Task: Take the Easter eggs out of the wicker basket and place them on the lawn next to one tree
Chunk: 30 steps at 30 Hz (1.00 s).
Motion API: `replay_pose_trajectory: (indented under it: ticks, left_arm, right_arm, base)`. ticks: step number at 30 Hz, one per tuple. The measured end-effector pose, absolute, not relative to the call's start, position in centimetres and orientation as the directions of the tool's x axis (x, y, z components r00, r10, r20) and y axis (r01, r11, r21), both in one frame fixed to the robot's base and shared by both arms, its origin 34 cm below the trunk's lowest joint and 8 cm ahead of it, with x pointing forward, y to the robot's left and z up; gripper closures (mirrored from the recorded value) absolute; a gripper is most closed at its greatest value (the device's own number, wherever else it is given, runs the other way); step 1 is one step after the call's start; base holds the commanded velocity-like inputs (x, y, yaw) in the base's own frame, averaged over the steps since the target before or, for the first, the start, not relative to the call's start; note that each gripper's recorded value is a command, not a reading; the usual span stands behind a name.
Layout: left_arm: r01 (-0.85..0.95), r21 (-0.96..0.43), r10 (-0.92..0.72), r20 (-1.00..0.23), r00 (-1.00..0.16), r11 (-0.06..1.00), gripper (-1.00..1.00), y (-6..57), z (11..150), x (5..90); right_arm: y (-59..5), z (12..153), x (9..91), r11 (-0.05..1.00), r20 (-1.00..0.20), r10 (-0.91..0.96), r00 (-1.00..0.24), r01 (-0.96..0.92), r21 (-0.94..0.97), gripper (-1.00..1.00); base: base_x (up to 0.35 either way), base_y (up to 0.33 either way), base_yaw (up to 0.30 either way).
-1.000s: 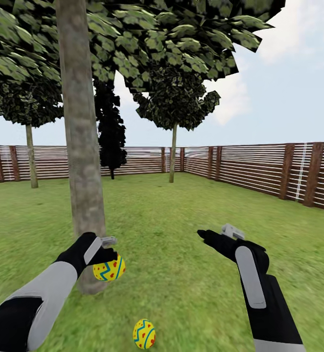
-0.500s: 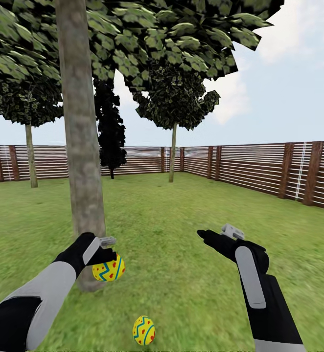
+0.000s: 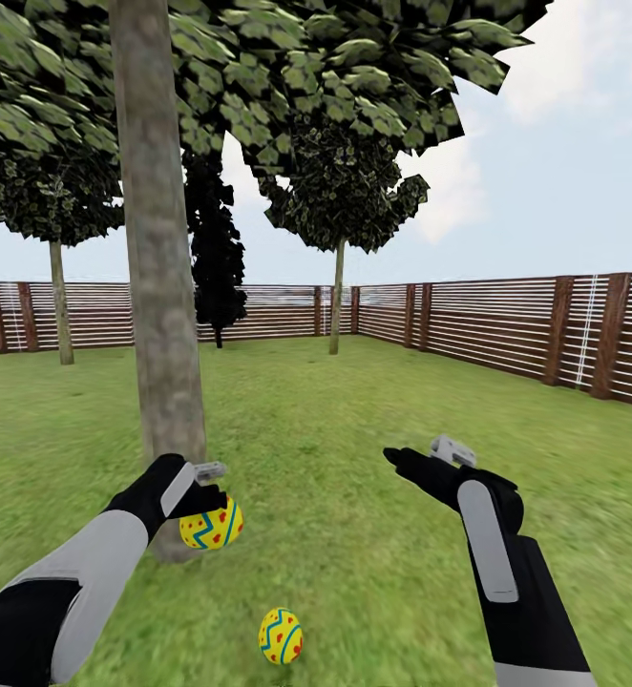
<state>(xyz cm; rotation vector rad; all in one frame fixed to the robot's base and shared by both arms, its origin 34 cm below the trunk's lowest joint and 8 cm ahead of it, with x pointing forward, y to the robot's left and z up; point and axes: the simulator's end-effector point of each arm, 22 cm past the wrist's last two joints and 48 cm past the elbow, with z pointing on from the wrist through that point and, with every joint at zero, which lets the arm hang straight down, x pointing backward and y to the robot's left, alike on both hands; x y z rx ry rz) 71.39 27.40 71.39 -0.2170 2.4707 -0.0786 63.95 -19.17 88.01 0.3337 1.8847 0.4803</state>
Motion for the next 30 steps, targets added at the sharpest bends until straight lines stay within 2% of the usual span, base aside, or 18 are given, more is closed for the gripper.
replay_pose_trajectory:
  ticks: [26, 30]
  left_arm:
    - [-0.143, -0.102, -0.176, -0.582, -0.794, 0.984, 1.00, 27.6, 67.6, 71.2]
    - [-0.149, -0.093, -0.175, -0.577, -0.798, 0.985, 1.00, 27.8, 67.2, 71.2]
  right_arm:
    - [-19.0, 84.4, 64.3, 0.878, -0.811, 0.447, -0.378, 0.013, 0.478, -1.00]
    - [-19.0, 84.1, 64.4, 0.879, -0.809, 0.446, -0.383, 0.016, 0.477, -1.00]
  base:
    - [0.000, 0.000, 0.000]
    - [0.129, 0.058, 0.000]
